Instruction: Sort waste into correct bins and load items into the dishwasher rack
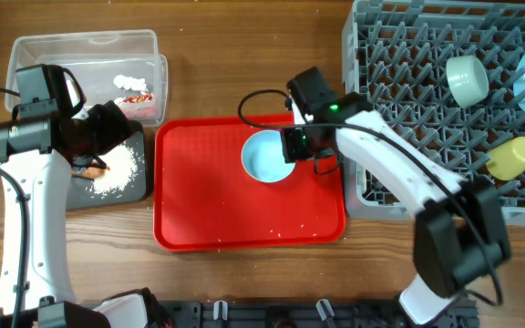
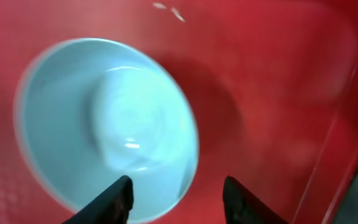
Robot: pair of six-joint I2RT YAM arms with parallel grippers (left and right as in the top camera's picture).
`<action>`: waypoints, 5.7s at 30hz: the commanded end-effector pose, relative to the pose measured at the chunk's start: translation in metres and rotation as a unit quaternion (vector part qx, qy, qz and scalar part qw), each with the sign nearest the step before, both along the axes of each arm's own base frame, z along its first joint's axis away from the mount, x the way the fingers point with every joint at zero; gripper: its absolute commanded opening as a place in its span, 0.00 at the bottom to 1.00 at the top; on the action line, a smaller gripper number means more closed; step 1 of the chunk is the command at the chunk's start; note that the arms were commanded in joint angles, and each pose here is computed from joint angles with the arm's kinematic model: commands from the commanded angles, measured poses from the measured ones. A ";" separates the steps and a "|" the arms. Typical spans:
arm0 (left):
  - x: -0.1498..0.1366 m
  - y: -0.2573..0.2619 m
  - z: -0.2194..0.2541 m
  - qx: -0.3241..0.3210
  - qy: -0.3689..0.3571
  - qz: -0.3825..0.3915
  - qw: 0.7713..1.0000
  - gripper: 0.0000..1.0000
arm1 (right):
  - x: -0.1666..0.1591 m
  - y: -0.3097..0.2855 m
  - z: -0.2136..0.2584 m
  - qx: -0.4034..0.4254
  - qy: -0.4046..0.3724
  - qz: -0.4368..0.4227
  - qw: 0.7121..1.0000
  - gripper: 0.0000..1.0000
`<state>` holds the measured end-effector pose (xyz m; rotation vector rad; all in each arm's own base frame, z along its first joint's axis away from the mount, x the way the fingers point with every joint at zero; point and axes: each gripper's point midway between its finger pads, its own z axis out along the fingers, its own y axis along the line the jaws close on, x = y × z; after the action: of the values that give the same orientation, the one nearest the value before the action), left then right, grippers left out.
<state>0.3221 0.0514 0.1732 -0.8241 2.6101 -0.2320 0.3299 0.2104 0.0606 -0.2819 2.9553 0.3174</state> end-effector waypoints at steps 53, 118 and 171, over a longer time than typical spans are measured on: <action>0.002 -0.002 0.006 -0.011 -0.013 0.003 1.000 0.85 | 0.101 -0.252 0.059 -0.564 -0.137 -0.106 0.808 0.46; -0.143 -0.078 0.100 0.106 -0.233 -0.195 0.947 1.00 | -0.069 -0.182 0.180 0.021 -0.261 -0.114 0.958 1.00; -0.143 -0.078 0.100 0.106 -0.233 -0.195 0.947 1.00 | -0.085 -0.179 0.114 0.033 -0.642 -0.077 0.762 1.00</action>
<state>0.1784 -0.0308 0.2730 -0.1415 2.2708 -0.2452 0.2453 0.0306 0.1733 -0.1263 1.5750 0.1106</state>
